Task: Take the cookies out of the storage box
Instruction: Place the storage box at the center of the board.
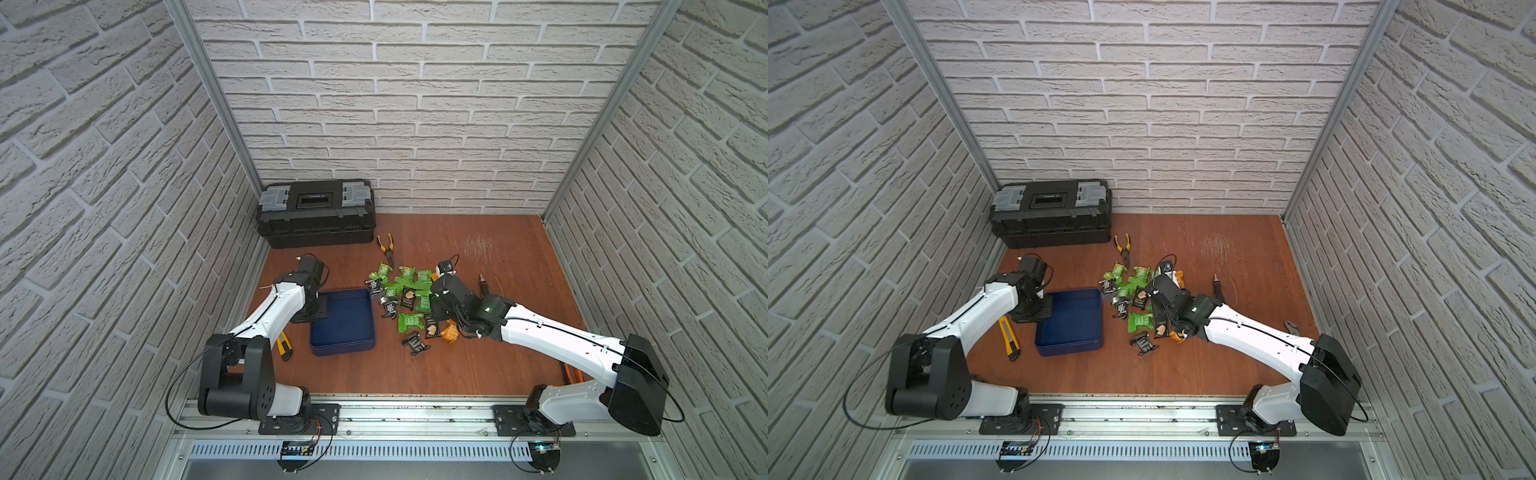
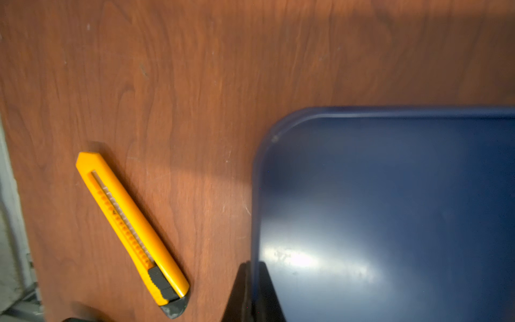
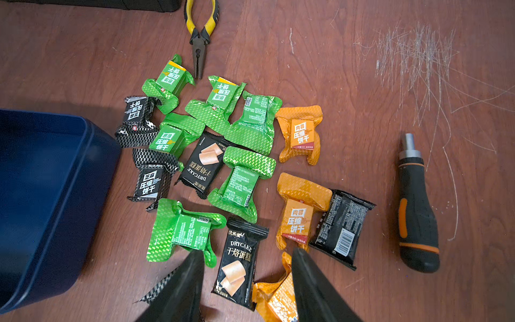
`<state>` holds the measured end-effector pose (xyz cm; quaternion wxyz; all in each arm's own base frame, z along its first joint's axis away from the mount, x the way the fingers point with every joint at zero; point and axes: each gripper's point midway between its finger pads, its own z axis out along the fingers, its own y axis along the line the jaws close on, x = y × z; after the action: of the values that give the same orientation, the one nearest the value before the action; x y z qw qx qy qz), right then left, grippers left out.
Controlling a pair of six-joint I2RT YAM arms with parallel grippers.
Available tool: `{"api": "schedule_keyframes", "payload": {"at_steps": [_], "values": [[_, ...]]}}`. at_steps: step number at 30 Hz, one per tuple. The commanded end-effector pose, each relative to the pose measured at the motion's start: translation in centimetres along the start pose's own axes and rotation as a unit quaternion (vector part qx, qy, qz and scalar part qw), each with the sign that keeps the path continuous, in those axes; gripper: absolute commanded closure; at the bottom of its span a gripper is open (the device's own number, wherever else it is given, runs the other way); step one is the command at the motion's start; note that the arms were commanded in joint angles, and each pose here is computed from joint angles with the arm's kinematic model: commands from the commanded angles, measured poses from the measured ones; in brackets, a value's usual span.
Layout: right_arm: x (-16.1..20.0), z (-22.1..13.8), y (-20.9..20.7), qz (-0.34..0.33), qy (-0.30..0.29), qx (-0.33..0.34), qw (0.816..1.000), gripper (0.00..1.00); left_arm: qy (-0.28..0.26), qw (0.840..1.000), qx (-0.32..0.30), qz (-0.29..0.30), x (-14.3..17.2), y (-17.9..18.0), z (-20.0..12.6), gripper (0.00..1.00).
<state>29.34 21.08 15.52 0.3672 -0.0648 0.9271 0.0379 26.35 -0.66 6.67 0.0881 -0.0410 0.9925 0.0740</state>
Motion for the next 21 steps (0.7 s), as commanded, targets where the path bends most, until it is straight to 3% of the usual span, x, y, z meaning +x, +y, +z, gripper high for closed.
{"api": "schedule_keyframes", "payload": {"at_steps": [1,6,8,13,18,19,21], "values": [[-0.5,-0.1,-0.2,0.003,-0.009,0.003,1.000,0.44,-0.001,0.999,-0.016,0.036,-0.7,-0.8,-0.4,1.00],[-0.7,-0.3,-0.7,0.012,-0.014,0.010,1.000,0.44,-0.020,0.999,0.010,0.029,-2.4,-2.9,-0.4,1.00],[-0.5,-0.4,-0.9,0.016,-0.015,0.011,1.000,0.43,-0.019,0.999,0.012,0.032,-2.7,-3.4,-0.3,0.95],[-0.2,-0.8,-1.9,0.022,-0.018,0.022,0.999,0.42,-0.025,0.999,-0.003,0.020,-2.9,-2.9,-0.4,0.42],[-0.6,-1.6,-3.6,0.029,-0.043,0.040,0.998,0.40,-0.096,0.995,-0.021,-0.015,-4.0,-1.2,-3.4,0.15],[-0.9,-1.8,-4.2,0.029,-0.050,0.049,0.997,0.39,-0.124,0.991,-0.026,-0.032,-4.4,-0.5,-4.5,0.03],[-1.5,-2.4,-5.9,0.031,-0.070,0.077,0.994,0.37,-0.175,0.982,-0.028,-0.066,-5.2,0.9,-6.3,0.01]]}}
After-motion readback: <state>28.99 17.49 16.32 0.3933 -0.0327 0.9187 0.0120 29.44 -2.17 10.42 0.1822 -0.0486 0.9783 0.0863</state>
